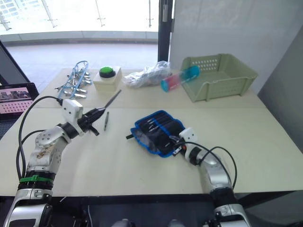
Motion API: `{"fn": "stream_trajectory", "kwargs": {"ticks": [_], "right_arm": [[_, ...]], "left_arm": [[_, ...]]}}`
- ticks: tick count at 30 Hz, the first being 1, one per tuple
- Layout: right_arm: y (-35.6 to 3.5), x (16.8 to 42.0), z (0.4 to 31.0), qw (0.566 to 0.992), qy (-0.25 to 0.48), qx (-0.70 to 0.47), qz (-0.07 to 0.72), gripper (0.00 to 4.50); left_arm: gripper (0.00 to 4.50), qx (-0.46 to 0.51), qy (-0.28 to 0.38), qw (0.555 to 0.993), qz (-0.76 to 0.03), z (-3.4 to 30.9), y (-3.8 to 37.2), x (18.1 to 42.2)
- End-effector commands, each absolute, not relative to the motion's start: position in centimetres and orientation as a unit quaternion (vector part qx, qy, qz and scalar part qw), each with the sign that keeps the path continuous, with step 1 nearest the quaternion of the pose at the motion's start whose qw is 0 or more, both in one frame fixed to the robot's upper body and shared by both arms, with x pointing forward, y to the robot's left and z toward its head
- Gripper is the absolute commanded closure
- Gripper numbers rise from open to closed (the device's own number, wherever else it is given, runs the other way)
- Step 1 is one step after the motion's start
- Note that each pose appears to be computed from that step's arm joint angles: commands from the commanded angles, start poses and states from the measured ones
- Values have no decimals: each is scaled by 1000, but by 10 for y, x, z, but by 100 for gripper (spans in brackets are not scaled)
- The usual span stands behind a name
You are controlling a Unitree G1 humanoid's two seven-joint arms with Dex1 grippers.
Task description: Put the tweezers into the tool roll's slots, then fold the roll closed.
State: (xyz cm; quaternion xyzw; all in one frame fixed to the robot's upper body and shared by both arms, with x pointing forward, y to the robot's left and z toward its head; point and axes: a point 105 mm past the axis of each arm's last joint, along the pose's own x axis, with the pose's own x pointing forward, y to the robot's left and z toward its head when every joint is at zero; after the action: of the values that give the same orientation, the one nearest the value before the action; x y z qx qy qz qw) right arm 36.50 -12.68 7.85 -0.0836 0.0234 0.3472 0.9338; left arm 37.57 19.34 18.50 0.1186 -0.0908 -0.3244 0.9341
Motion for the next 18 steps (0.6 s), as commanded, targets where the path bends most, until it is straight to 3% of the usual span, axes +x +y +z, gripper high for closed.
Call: {"fn": "stream_trajectory", "kwargs": {"ticks": [1, 5, 9, 18], "right_arm": [[-131, 357, 57, 935, 61, -73, 343, 450], [-132, 356, 56, 934, 65, -73, 343, 450], [-133, 355, 55, 936, 66, -72, 340, 450], [-135, 352, 54, 938, 67, -70, 333, 450]], "left_arm": [[448, 124, -57, 903, -407, 188, 166, 361], [448, 150, 30, 863, -481, 165, 143, 342], [448, 154, 71, 849, -501, 157, 125, 333], [448, 156, 106, 874, -448, 151, 108, 351]]}}
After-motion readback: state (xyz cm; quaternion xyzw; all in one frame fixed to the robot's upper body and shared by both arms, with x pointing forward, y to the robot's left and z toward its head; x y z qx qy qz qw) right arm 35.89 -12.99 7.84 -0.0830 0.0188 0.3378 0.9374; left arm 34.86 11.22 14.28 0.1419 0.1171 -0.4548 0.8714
